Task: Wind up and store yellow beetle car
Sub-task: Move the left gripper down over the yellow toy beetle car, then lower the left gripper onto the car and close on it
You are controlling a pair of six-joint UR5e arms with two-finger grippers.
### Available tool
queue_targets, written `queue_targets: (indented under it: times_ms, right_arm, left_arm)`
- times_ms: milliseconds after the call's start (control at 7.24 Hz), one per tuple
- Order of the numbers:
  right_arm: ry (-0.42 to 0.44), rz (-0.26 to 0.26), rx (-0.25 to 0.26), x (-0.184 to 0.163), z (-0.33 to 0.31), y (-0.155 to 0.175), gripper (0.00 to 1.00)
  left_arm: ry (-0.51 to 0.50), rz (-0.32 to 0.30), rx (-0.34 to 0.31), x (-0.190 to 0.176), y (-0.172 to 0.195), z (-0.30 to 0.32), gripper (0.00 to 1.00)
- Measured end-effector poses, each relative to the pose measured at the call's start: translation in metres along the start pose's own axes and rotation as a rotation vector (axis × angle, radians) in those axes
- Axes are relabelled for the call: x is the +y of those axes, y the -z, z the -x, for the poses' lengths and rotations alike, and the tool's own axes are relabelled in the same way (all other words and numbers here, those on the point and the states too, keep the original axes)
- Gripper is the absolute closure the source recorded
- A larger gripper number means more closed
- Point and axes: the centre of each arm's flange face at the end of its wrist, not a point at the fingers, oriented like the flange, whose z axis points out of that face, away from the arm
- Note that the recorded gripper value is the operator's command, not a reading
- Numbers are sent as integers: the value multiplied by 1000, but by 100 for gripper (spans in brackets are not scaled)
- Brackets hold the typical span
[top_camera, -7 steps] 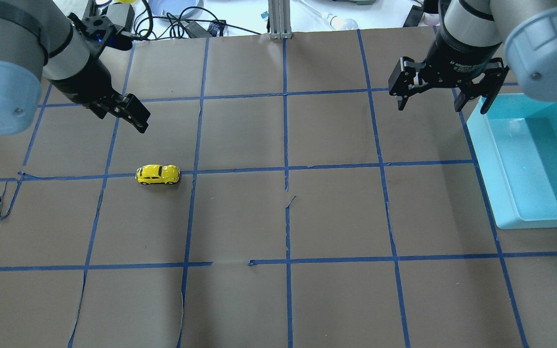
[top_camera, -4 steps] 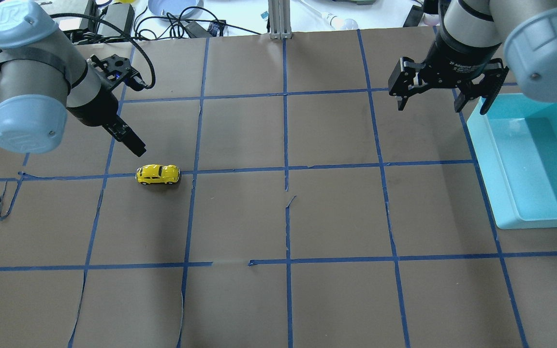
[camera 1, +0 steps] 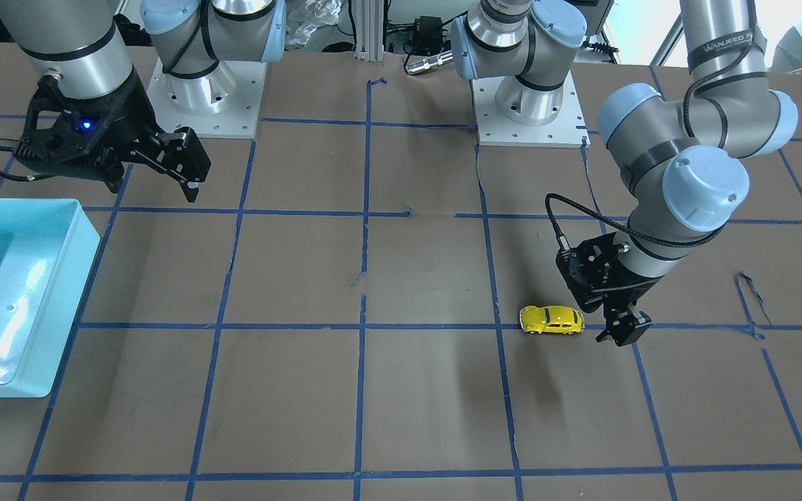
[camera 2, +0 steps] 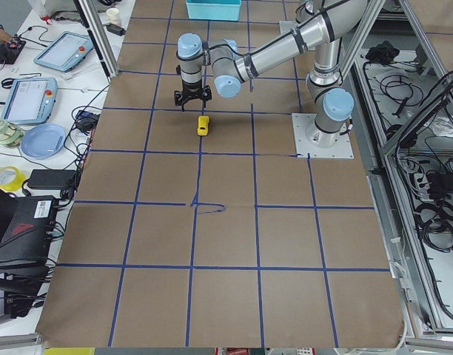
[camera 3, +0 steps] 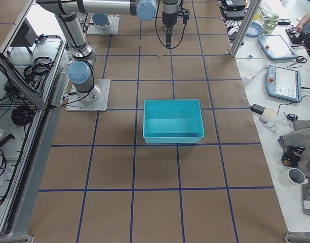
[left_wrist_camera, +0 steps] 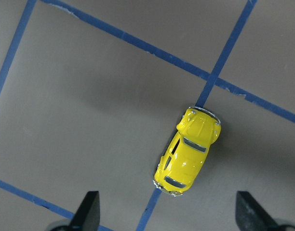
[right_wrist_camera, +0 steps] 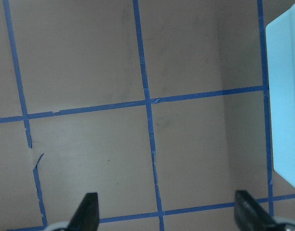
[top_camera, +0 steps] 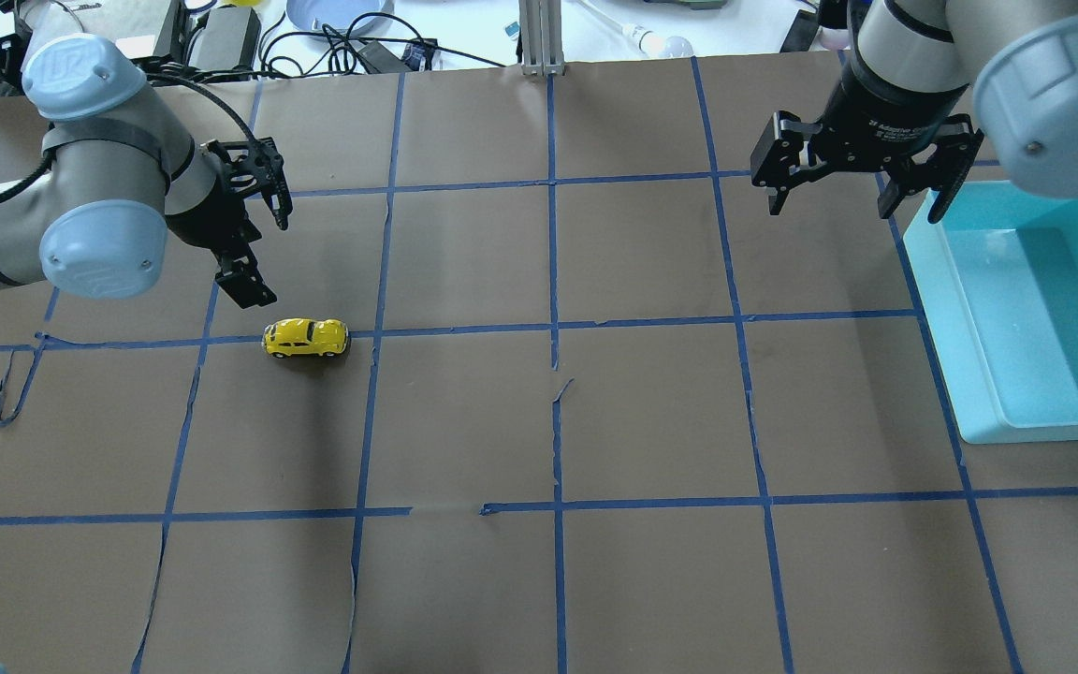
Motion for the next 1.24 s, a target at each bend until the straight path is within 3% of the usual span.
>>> queue_targets:
  times_ms: [691, 1243]
  right_arm:
    - [-1, 0, -1, 0, 0, -1, 0]
    - [-2, -1, 1, 0, 0, -1, 0]
  left_arm:
    - [-248, -4, 61, -1, -42, -19, 3]
    - [-222, -1, 52, 0, -66, -34, 5]
